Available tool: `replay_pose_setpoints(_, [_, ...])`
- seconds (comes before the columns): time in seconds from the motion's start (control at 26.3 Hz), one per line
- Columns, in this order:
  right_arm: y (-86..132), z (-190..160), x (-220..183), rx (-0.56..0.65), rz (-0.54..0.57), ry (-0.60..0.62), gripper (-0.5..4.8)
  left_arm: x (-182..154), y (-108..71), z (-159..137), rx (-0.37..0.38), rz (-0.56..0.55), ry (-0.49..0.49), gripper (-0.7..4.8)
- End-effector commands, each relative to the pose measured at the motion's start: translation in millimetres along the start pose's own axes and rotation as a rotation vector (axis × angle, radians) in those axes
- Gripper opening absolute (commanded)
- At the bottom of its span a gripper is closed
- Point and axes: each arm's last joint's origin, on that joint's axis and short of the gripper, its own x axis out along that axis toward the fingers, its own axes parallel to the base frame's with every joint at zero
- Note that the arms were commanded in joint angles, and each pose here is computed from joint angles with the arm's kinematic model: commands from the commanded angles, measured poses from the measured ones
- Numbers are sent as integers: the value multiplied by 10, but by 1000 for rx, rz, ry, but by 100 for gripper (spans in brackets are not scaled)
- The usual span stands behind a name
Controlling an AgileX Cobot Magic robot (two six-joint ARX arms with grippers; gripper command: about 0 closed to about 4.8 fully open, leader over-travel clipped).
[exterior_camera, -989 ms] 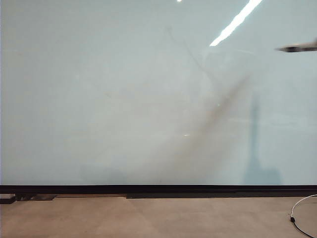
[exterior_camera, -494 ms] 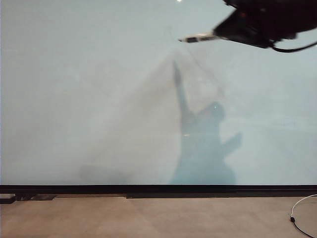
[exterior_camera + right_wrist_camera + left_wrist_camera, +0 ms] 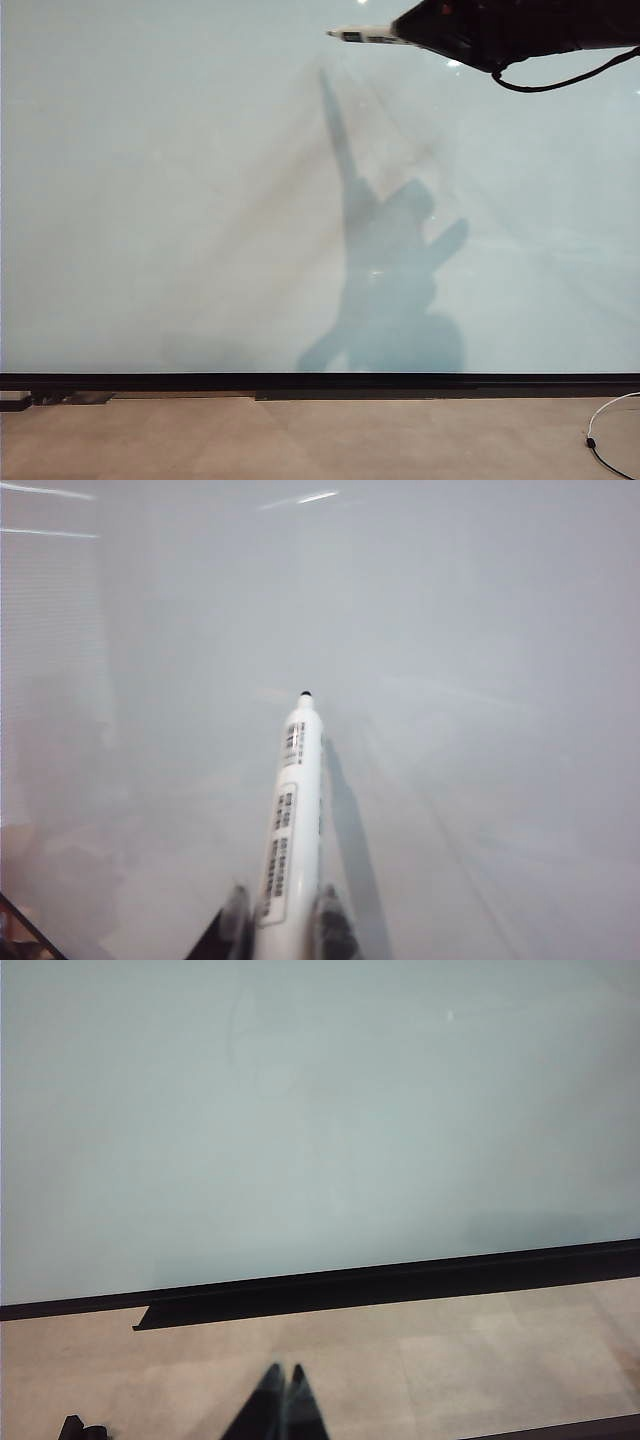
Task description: Pick up the pen on the shelf to the right of the whiteboard and draw a triangle.
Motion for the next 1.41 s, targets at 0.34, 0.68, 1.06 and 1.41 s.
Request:
replay_pose_setpoints(0.34, [-33,-232,270,-1,164,57,-5,-3,1,17,1,0,-10,-5])
replay_pose_setpoints(0.68, [-64,-223,312,-17,88,14,-5,-3,1,17,1,0,-9,-5])
replay_pose_setpoints(1.06, [210,-19,269,-84,105,35,-5,-3,1,17,1,0,-10,-5])
replay_pose_setpoints(1.41, [280,-39,196,-155,-53,63,-5,-3,1,17,1,0,-10,-5])
